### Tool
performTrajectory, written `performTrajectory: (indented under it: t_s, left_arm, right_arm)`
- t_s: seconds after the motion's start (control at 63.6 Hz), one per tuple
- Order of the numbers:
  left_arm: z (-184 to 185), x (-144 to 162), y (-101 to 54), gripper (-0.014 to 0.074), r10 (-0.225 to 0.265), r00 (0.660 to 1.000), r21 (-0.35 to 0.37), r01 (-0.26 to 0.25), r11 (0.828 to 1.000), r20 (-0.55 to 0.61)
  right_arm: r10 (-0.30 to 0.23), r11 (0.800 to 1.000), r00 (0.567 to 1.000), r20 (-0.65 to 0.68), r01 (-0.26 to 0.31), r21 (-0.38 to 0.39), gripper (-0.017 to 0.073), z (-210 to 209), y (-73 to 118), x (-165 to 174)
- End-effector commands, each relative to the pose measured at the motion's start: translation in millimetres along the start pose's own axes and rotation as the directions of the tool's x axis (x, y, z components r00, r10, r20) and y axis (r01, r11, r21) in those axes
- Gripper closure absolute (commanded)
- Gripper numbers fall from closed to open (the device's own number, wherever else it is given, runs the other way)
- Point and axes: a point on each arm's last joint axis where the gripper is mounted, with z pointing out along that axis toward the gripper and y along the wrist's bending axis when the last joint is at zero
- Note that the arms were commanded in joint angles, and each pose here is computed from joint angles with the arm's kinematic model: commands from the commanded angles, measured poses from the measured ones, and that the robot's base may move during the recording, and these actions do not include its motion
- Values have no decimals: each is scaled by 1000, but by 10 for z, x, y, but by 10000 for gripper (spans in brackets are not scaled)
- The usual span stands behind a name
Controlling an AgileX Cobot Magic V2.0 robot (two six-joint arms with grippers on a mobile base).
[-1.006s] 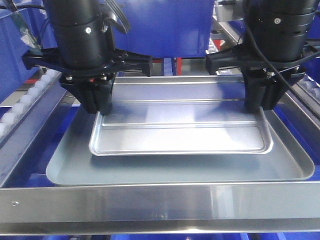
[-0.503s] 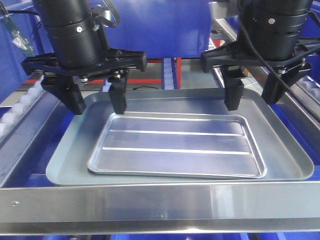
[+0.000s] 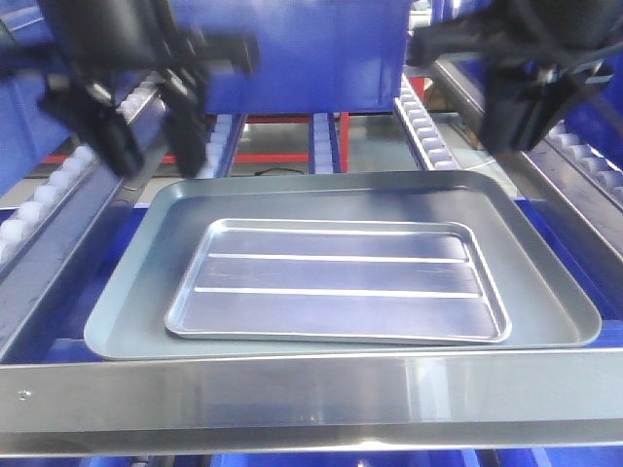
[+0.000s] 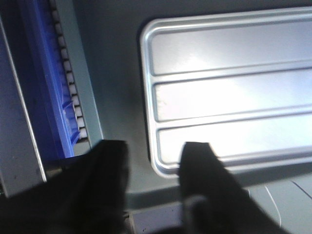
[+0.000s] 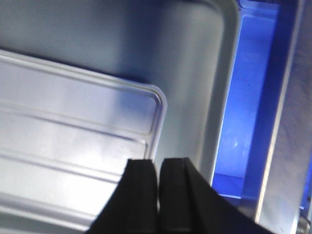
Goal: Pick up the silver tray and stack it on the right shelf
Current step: 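Open both grippers and raise them away from the stacked trays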
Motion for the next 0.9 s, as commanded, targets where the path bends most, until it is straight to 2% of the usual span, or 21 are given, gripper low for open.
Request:
performTrajectory:
  t_s: [0.0, 0.047, 0.11, 0.204, 0.377, 0.44, 0.503, 0.597, 0.66, 0.77, 0.88]
  left_arm:
    - [-374, 34, 2, 639, 10, 989, 62, -19, 998, 145]
    - [-388, 97, 21, 709, 12, 986, 73, -25, 997, 168]
    - [-422, 195, 63, 674, 13, 979, 88, -32, 996, 205]
    - [-370, 400, 133, 689, 15, 973, 106, -41, 994, 232]
    - [-303, 780, 272, 689, 21, 961, 130, -59, 990, 277]
    - [-292, 921, 314, 689, 34, 953, 136, -78, 988, 301]
    - [-327, 1060, 334, 690, 68, 938, 141, -123, 982, 340]
    - [-431, 1275, 310, 690, 145, 901, 155, -225, 962, 408]
    - [-533, 1406, 299, 692, 168, 877, 179, -274, 945, 451]
    - [-686, 1593, 283, 694, 185, 842, 230, -339, 912, 507]
    - [-897, 1723, 314, 694, 167, 796, 277, -387, 879, 582]
  right_arm:
    - [-37, 999, 992, 120, 40, -19, 501, -277, -57, -5]
    - [-55, 998, 990, 127, 59, -23, 503, -281, -74, 59]
    - [-84, 996, 986, 143, 89, -28, 503, -309, -108, 167]
    - [-105, 993, 983, 150, 111, -35, 503, -306, -155, 343]
    - [-116, 990, 974, 196, 129, -59, 503, -355, -256, 686]
    - [-115, 989, 969, 217, 132, -68, 503, -381, -301, 835]
    - [-113, 988, 965, 238, 136, -78, 503, -401, -346, 984]
    - [-103, 986, 949, 297, 137, -95, 503, -497, -429, 1216]
    - [-89, 985, 932, 352, 135, -108, 503, -596, -489, 1359]
    - [-57, 984, 890, 453, 128, -127, 503, -801, -590, 1557]
    - [-4, 980, 803, 596, 122, -158, 503, -1105, -691, 1703]
